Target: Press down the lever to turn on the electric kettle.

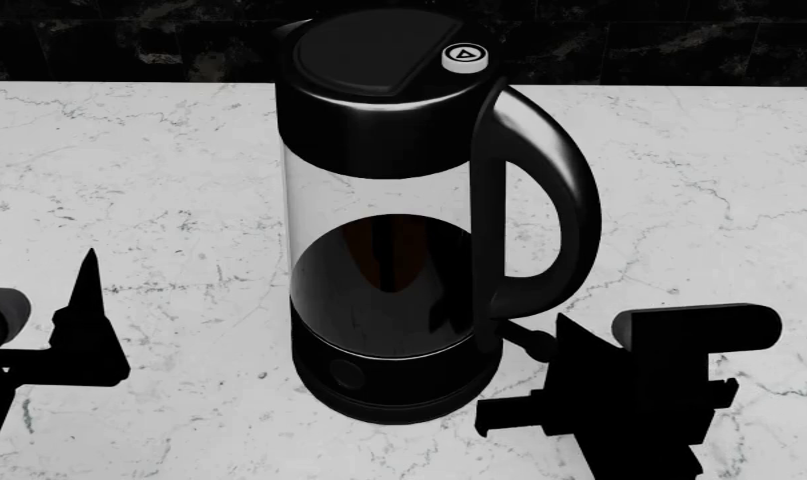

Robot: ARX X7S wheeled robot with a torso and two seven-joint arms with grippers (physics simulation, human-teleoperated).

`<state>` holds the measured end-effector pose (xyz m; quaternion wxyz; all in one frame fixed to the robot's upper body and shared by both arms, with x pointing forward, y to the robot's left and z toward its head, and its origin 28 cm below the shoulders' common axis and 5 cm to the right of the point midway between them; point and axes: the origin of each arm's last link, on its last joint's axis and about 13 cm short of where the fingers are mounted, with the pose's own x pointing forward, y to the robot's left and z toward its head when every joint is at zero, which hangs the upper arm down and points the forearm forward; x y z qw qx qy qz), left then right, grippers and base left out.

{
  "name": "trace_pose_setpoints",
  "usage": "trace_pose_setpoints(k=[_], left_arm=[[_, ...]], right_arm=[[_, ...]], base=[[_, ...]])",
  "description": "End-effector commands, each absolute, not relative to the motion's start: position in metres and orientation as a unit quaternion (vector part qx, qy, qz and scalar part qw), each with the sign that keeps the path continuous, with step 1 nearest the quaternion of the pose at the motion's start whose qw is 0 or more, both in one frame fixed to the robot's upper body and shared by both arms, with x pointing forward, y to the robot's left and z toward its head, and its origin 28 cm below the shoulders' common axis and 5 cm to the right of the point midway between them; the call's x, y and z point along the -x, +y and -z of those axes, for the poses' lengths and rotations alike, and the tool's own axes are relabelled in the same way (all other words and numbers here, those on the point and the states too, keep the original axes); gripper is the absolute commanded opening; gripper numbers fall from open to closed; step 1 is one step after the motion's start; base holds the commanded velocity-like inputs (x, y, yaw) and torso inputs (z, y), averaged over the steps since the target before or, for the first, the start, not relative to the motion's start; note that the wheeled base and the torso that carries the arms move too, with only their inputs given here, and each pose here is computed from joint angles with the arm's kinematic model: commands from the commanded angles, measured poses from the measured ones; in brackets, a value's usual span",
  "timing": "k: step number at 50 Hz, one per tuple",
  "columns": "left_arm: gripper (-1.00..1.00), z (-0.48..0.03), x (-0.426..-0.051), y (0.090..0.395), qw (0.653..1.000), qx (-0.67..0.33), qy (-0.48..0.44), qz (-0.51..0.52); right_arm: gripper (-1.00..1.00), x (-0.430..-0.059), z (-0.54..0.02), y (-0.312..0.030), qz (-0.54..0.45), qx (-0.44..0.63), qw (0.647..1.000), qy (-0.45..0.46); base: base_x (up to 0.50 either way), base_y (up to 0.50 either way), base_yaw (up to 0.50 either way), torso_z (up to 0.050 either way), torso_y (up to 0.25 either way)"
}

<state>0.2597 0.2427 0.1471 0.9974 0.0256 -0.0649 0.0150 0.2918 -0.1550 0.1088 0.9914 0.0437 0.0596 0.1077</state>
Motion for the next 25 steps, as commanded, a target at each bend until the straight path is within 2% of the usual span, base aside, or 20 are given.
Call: trace_pose_setpoints(k=[1, 25], left_arm=[[1.0, -0.147, -0.259, 0.243, 0.997, -0.026, -0.067, -0.016], [1.0, -0.151, -0.257, 0.244, 0.997, -0.025, -0.072, -0.02]], right_arm=[[-1.0, -0.293, -0.106, -0.15, -0.125, -0.051, 0.989, 0.065], [-1.0, -0.29, -0.071, -0.15, -0.123, -0.067, 0.985, 0.105]], base=[[0.0, 0.0, 0.0, 0.0, 0.0], [0.0, 0.0, 0.0, 0.0, 0.0]])
